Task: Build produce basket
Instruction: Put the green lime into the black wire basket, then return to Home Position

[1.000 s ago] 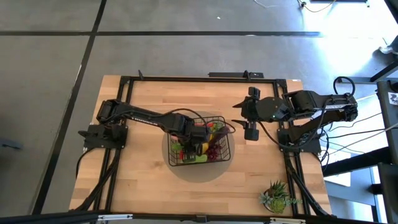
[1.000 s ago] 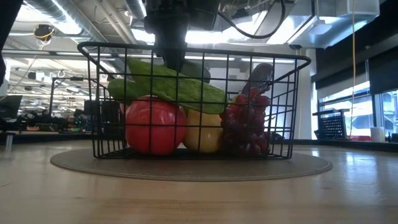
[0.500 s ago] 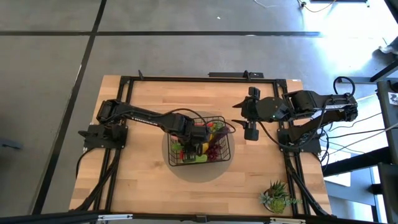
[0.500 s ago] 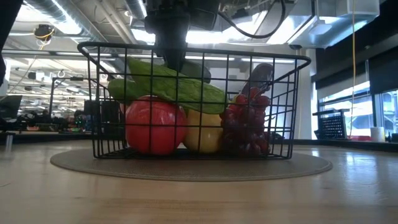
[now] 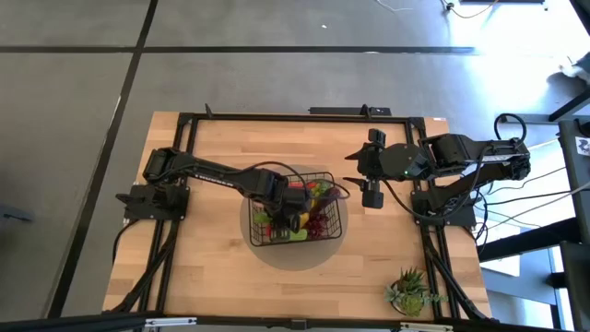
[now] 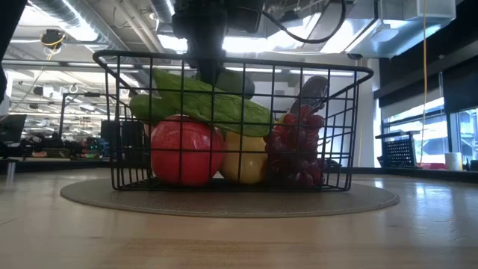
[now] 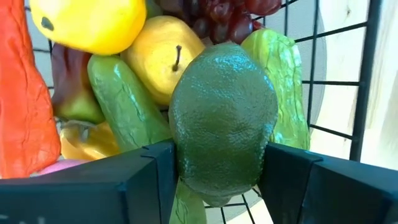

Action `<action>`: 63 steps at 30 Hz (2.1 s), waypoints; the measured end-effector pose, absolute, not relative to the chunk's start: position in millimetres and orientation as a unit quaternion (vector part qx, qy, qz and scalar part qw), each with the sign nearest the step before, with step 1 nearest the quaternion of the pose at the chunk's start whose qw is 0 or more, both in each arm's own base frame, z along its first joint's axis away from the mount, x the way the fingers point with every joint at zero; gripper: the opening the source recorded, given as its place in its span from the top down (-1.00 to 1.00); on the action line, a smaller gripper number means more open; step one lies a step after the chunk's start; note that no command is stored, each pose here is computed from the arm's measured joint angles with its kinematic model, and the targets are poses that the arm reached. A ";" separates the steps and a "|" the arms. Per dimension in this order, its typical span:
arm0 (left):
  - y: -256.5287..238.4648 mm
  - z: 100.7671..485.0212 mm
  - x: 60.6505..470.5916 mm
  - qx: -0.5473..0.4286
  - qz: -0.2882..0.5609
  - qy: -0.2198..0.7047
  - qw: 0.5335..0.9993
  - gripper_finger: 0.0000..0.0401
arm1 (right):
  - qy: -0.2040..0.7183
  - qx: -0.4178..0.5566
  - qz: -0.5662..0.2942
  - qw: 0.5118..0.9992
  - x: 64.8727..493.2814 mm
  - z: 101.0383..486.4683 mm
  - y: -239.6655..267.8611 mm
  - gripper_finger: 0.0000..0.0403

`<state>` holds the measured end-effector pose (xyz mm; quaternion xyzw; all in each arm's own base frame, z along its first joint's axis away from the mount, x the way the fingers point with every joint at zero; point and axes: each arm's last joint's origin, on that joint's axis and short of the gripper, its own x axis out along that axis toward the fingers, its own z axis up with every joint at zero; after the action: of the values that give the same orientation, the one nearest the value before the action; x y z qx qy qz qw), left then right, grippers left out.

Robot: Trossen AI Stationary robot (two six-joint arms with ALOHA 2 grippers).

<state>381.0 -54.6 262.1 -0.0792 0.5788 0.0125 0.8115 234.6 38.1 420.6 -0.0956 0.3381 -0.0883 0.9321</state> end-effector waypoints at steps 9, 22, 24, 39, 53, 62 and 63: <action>-59.8 262.5 380.6 -0.041 -0.012 0.576 0.816 -0.04 | 0.338 -0.096 -0.088 0.932 234.6 420.6 38.1 -0.17; -57.2 268.6 376.2 -0.056 -0.007 0.578 0.814 -0.24 | 0.338 -0.096 -0.088 0.932 234.7 420.5 38.1 -0.17; -56.5 279.6 371.1 -0.062 -0.006 0.564 0.823 -0.24 | 0.338 -0.096 -0.088 0.932 234.7 420.5 38.1 -0.17; -51.2 374.1 310.1 -0.121 0.015 0.427 0.896 -0.23 | 0.336 -0.095 -0.088 0.933 235.1 420.7 38.2 -0.17; -65.4 385.2 293.3 -0.135 0.005 0.419 0.898 -0.23 | 0.307 -0.066 -0.101 0.944 238.5 425.0 38.6 -0.17; -63.3 386.0 294.3 -0.120 0.065 0.397 0.907 -0.16 | 0.282 -0.016 -0.114 0.952 243.3 427.4 39.6 -0.04; -63.7 386.6 294.8 -0.118 0.065 0.394 0.909 -0.13 | 0.279 -0.014 -0.114 0.953 243.6 427.8 39.7 0.04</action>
<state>294.8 -63.7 386.6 -0.1183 0.3935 0.0649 0.9094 243.6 39.7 427.8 -0.0139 0.2794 -0.1142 0.9533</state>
